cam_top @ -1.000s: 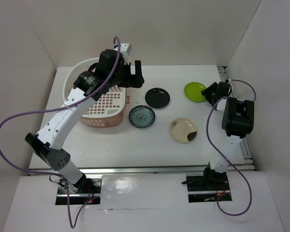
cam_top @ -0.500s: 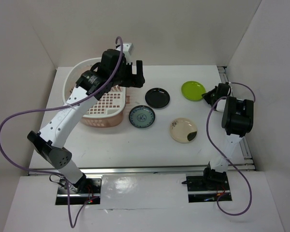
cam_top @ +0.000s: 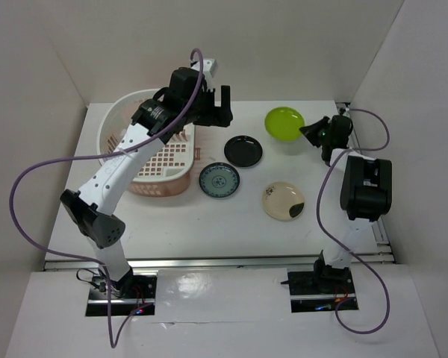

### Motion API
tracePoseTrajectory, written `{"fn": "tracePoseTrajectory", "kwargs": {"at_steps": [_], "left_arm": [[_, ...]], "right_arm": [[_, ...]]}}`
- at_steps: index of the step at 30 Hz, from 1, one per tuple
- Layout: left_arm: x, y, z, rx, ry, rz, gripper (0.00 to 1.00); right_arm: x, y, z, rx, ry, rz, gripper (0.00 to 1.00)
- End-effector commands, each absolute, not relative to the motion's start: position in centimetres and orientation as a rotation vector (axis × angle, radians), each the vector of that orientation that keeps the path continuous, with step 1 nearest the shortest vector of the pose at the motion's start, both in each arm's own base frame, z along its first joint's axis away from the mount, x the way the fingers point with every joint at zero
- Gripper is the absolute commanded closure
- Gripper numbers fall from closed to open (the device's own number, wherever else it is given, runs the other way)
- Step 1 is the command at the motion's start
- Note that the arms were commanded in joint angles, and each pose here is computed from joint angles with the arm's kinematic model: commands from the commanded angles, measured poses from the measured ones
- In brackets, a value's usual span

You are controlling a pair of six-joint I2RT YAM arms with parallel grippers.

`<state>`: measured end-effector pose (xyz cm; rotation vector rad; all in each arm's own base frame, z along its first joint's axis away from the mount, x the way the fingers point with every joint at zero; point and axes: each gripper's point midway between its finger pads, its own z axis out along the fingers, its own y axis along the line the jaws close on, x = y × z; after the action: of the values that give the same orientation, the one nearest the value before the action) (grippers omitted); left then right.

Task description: Load the plates into the dish rack

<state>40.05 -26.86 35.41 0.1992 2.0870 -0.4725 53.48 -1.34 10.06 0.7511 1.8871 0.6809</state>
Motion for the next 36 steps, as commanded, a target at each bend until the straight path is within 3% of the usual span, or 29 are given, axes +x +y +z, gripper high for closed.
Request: {"fn": "tracePoseTrajectory", "kwargs": {"at_steps": [1, 11, 21, 29, 33, 36], "left_arm": [[41.0, -28.1, 36.0, 0.209, 2.069, -0.505, 0.00], [44.5, -30.6, 35.4, 0.264, 2.060, -0.584, 0.00], [44.5, -31.4, 36.5, 0.279, 1.953, -0.684, 0.00], [45.1, -30.3, 34.3, 0.261, 1.996, -0.589, 0.00], [44.9, -31.0, 34.2, 0.278, 1.987, -0.609, 0.08], [44.6, -31.4, 34.2, 0.287, 1.987, -0.615, 0.23]], "right_arm": [[53.6, 0.2, 23.8, 0.491, 1.587, 0.754, 1.00], [48.3, 11.3, 28.7, -0.123, 1.576, 1.058, 1.00], [47.2, 14.0, 31.3, -0.205, 1.533, 1.126, 1.00], [46.1, 15.8, 33.3, -0.280, 1.477, 1.228, 1.00], [45.9, 17.1, 33.3, -0.320, 1.479, 1.257, 1.00], [45.9, 17.6, 33.3, -0.322, 1.481, 1.273, 1.00]]}}
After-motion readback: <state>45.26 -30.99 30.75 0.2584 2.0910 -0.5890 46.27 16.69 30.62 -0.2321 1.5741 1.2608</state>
